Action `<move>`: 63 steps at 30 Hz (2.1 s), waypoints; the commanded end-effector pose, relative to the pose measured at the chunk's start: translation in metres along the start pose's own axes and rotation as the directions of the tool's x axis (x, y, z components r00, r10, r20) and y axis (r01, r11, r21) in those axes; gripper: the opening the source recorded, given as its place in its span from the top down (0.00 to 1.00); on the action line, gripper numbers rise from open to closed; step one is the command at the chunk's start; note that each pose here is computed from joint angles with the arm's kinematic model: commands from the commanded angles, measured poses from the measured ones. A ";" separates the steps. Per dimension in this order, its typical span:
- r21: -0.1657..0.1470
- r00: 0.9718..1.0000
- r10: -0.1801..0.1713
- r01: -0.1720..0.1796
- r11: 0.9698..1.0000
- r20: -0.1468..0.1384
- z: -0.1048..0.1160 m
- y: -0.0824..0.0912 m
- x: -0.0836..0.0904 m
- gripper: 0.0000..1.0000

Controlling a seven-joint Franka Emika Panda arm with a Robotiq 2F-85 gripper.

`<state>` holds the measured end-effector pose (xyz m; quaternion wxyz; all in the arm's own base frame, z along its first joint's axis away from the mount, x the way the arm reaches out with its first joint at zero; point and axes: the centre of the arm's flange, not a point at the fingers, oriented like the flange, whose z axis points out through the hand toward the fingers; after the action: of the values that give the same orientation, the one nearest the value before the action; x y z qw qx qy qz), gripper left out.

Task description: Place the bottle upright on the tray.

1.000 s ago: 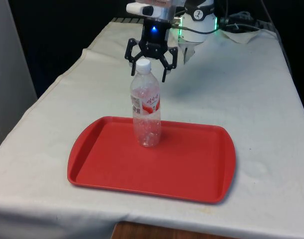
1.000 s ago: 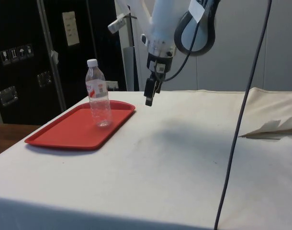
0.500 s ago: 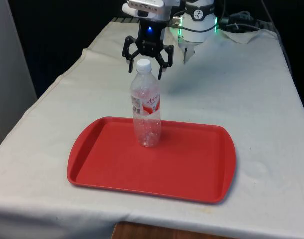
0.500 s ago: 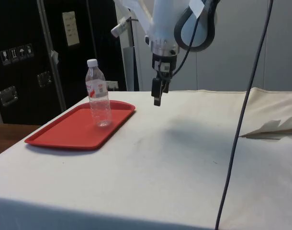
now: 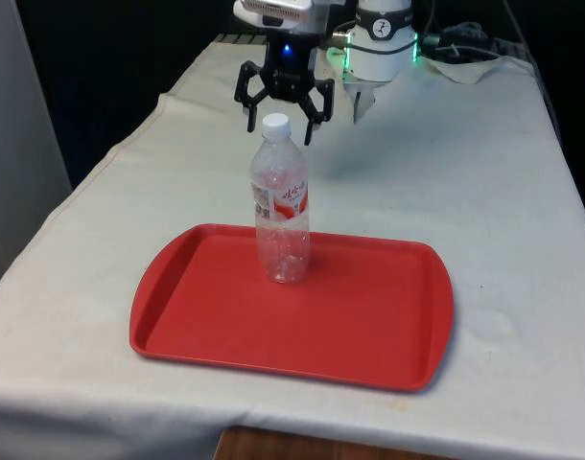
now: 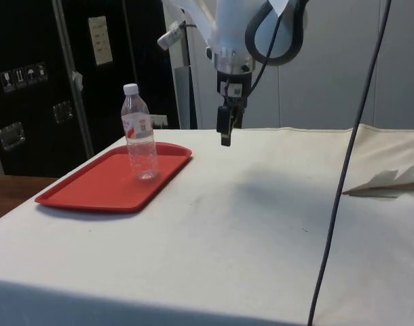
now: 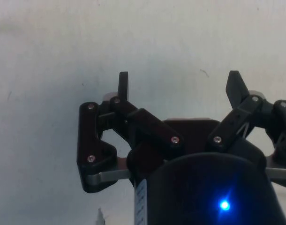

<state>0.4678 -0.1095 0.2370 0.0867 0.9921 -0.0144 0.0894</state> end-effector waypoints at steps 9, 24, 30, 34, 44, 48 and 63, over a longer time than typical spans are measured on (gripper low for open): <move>0.015 0.999 0.000 -0.001 1.000 0.039 -0.018 0.003 -0.003 0.00; 0.019 0.997 0.021 -0.023 1.000 0.069 -0.059 0.014 -0.004 0.00; 0.022 0.997 0.034 -0.036 0.999 0.075 -0.071 0.017 -0.008 0.00; 0.026 0.996 0.044 -0.046 0.999 0.076 -0.079 0.019 -0.011 0.00; 0.034 0.994 0.063 -0.066 0.997 0.087 -0.102 0.028 -0.016 0.00; 0.036 0.993 0.059 -0.063 0.997 0.106 -0.107 0.035 -0.014 0.00; 0.017 0.989 0.094 -0.097 0.995 0.117 -0.100 0.065 -0.003 0.00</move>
<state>0.4438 -0.1535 0.3450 0.0743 0.9944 -0.0647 0.0380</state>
